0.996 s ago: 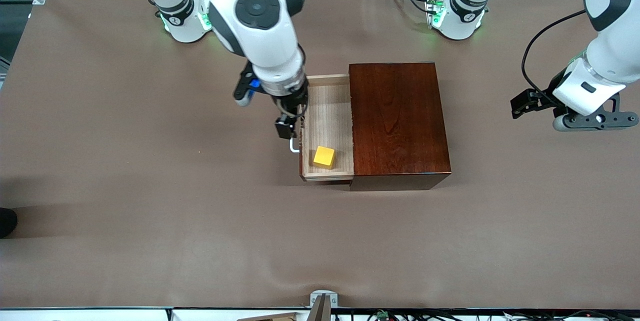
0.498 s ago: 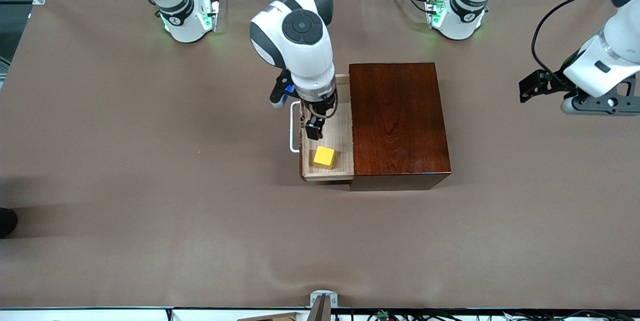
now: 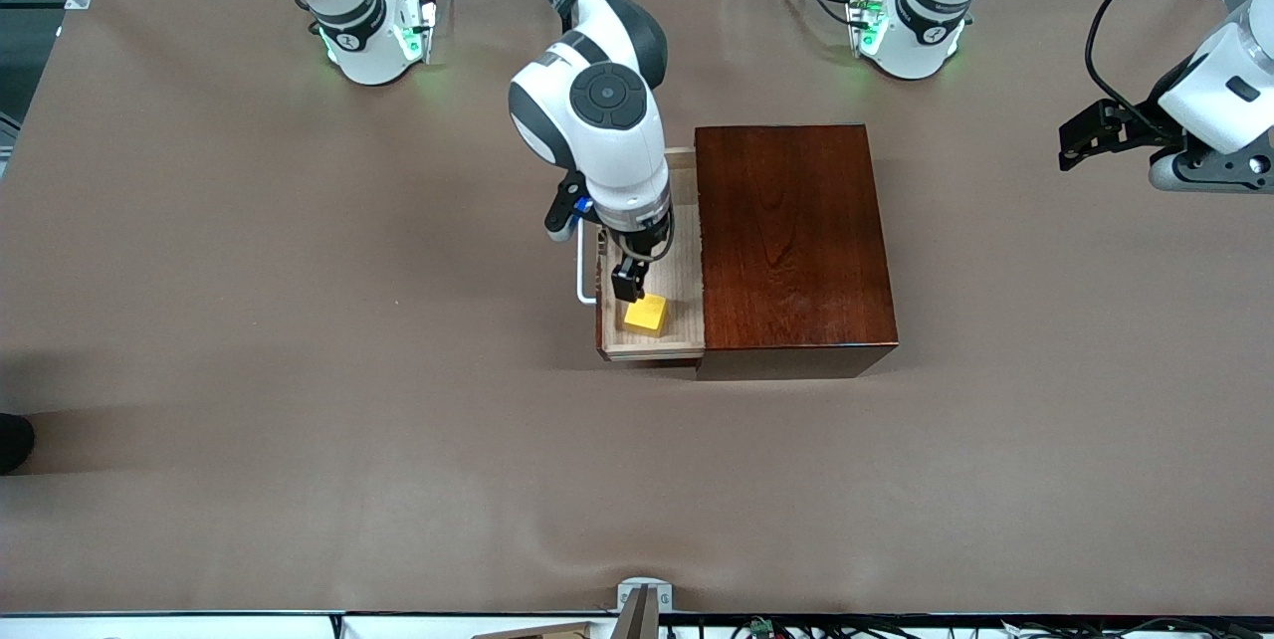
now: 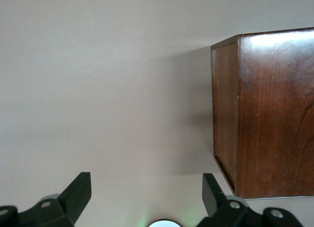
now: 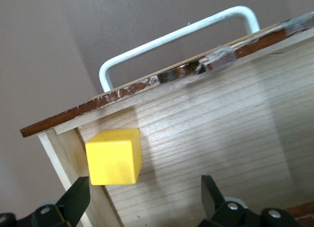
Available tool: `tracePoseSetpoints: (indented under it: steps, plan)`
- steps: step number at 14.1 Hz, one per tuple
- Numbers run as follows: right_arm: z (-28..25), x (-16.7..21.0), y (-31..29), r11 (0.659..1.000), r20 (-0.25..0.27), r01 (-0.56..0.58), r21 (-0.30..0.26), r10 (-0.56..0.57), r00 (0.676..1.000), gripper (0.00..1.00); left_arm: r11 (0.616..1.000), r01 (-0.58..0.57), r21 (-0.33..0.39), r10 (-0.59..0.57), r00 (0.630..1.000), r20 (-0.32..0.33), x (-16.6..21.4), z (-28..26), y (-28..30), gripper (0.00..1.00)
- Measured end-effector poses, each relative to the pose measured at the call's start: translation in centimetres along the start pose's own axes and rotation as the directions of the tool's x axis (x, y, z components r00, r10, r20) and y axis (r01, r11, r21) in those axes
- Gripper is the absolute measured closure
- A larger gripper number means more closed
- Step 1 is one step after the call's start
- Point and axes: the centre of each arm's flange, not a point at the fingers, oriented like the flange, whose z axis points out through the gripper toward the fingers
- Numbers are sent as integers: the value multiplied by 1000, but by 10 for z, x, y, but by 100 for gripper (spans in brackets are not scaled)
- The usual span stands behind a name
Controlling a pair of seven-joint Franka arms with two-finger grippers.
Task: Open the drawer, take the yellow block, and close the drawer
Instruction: 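Lower the right gripper into the open drawer over the yellow cube, then close the right gripper on the yellow cube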
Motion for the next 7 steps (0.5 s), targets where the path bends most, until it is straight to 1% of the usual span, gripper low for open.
tracePoseSetpoints:
  steps: [1,5,7]
  plan:
    - [4,0,-2,1000,4,-2,4,2,1000,0,1000,0,0,0,1000,-5,1,0,0,0]
    - [28,-2,-6,1000,20,-4,17,4,1000,0,1000,0,-1,0,997,-76,13,-1,0,0]
    - [38,-2,-8,1000,25,-5,23,5,1000,0,1000,0,-1,0,996,-85,17,1,0,0]
